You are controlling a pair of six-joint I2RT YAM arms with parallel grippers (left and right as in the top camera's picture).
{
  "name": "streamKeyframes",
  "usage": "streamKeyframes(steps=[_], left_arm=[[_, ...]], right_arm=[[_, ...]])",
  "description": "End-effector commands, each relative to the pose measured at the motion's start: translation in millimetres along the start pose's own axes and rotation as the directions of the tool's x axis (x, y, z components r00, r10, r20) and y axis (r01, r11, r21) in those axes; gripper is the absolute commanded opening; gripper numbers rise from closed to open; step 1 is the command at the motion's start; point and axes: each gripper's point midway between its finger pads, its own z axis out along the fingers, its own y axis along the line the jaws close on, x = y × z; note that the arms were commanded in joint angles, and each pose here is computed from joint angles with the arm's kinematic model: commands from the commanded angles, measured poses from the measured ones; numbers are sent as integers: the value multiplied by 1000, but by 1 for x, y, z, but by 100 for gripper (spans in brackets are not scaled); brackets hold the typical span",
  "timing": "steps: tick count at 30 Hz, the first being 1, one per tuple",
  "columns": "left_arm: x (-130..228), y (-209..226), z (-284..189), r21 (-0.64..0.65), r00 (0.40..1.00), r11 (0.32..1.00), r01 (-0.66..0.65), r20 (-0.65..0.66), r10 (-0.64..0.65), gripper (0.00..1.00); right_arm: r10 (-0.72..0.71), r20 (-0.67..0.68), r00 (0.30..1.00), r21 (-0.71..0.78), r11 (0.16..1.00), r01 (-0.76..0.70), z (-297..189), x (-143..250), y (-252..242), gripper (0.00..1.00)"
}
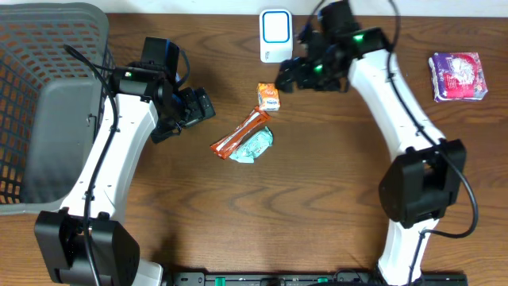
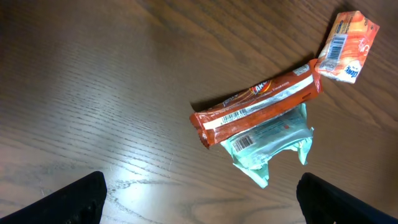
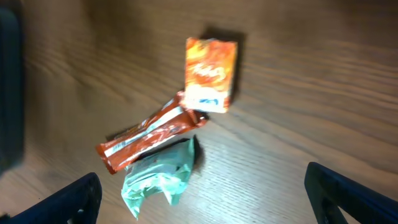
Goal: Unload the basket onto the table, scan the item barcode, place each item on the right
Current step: 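Reach the right gripper toward the small orange packet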
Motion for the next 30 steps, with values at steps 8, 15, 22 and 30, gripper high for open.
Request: streamKeyframes(steps=[8, 15, 22, 30], left_arm=[[-2, 1, -1, -10, 1000, 1000, -5, 5, 5, 98], [-2, 1, -1, -10, 1000, 1000, -5, 5, 5, 98], [-2, 1, -1, -10, 1000, 1000, -5, 5, 5, 98], [-2, 1, -1, -10, 1000, 1000, -5, 5, 5, 98]], right_arm=[[-109, -8, 994, 127, 986, 109, 10, 8, 17, 99], [-108, -23, 994, 115, 987, 110, 11, 12, 22, 99], [-114, -42, 993, 114, 986, 118, 12, 18, 26, 99], [-114, -48, 992, 116, 986, 119, 12, 20, 26, 99]])
